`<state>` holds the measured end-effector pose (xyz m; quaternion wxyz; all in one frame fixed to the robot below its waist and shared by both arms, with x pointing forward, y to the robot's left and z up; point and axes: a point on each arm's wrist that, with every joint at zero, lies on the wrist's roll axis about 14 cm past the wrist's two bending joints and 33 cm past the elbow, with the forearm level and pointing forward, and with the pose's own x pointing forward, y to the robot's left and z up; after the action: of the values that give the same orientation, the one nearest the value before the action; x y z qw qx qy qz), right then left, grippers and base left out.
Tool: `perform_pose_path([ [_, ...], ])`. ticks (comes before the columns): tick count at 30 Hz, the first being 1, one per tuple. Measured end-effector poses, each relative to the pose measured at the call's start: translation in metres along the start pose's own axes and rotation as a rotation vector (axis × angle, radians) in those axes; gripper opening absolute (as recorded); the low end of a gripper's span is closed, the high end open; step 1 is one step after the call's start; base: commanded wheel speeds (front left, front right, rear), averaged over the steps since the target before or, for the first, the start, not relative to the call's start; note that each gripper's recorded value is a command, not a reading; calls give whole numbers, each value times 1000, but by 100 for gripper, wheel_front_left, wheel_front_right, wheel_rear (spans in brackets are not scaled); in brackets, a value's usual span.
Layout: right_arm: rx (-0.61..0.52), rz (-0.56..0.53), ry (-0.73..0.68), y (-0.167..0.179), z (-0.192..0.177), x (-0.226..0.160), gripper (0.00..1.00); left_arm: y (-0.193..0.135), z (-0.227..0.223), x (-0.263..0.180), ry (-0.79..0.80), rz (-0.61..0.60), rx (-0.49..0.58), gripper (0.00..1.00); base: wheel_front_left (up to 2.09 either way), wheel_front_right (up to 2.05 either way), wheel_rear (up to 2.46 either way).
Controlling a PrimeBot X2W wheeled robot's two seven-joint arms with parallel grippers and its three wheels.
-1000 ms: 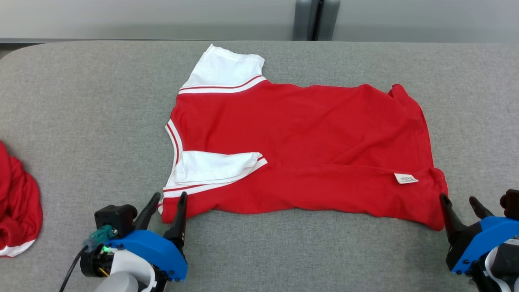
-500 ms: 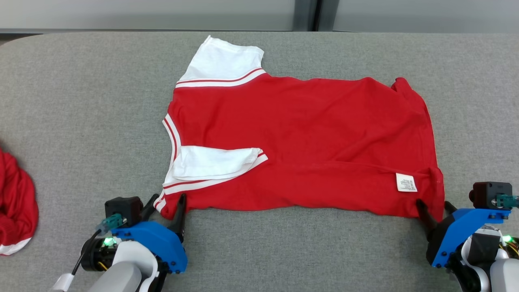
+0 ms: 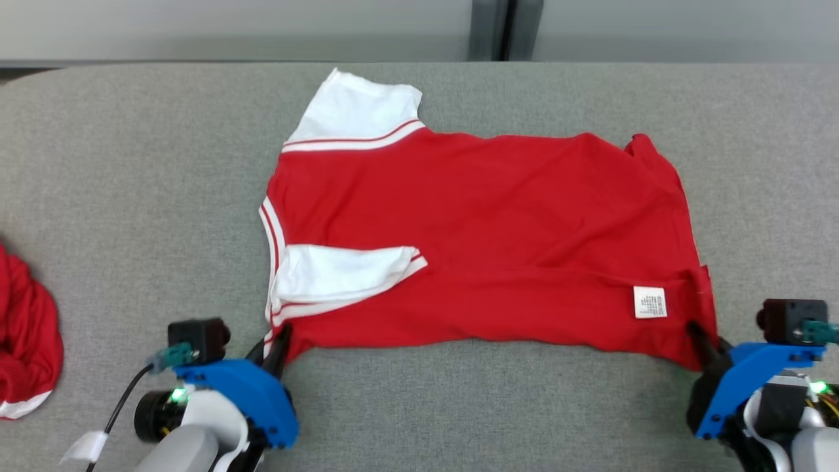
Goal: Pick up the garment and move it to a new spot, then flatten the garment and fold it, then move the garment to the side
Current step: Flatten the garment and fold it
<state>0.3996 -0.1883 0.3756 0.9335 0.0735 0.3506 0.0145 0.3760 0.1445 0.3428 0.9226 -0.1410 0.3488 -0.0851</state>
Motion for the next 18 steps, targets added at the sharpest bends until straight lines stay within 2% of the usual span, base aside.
perform_pose_path([
  [6,-17,-40,-75,-11,23,-22,0,15,-8,-32,-1,35,-28,0,0,0,0],
  [15,26,-49,37,-21,-15,-51,0,4,-36,-72,53,43,-76,0,0,0,0],
  [16,37,-49,49,-22,-20,-53,0,3,-39,-75,57,44,-85,10,0,0,0],
  [17,49,-47,65,-23,-26,-55,0,3,-41,-76,60,47,-93,70,0,0,0],
  [18,60,-45,78,-24,-30,-55,0,2,-43,-77,64,49,-102,100,0,0,0],
])
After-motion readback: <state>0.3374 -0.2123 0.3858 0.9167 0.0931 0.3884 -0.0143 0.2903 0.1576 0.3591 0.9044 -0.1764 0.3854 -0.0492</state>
